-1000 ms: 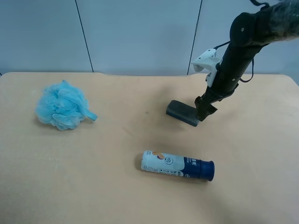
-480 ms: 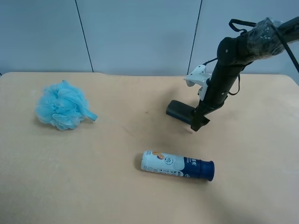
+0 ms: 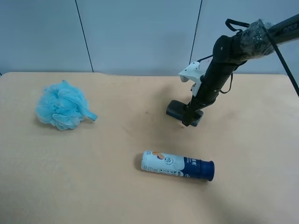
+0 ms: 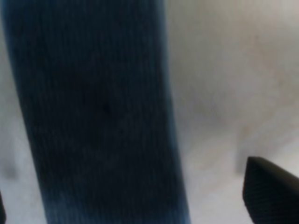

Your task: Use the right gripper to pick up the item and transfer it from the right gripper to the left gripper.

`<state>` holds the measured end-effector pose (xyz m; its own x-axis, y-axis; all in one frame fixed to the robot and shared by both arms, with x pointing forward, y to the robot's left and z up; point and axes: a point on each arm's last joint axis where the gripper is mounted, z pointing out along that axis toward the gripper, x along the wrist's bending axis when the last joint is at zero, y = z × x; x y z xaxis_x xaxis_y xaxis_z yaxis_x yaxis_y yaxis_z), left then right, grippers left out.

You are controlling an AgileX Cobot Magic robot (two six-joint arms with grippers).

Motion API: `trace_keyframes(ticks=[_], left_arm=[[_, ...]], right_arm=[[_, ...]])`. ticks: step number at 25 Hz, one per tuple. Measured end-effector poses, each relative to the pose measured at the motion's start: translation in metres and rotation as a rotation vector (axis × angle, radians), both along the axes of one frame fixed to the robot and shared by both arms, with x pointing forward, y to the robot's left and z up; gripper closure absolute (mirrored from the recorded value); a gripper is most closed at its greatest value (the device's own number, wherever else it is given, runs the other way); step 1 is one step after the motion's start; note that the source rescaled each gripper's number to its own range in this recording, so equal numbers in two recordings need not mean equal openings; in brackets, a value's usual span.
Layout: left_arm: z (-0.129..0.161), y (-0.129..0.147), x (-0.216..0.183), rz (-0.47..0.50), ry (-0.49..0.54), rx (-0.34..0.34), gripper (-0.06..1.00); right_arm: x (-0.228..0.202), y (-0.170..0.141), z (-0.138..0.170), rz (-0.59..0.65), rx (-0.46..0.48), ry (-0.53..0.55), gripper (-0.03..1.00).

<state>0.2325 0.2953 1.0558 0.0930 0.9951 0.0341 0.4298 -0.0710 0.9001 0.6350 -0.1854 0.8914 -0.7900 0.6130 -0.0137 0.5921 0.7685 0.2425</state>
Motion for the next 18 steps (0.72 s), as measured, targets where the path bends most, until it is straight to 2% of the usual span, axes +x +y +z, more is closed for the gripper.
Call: trace_keyframes(ticks=[13,18], left_arm=[[0.0000,0.0000,0.0000,0.000,0.000,0.000,-0.06],[0.0000,0.0000,0.0000,0.000,0.000,0.000,-0.06]], right_arm=[[0.0021,-0.0003,-0.0005,0.008,-0.006,-0.024,-0.03],[0.0020,-0.0003,-0.0005,0.008,-0.006,-0.023,0.00]])
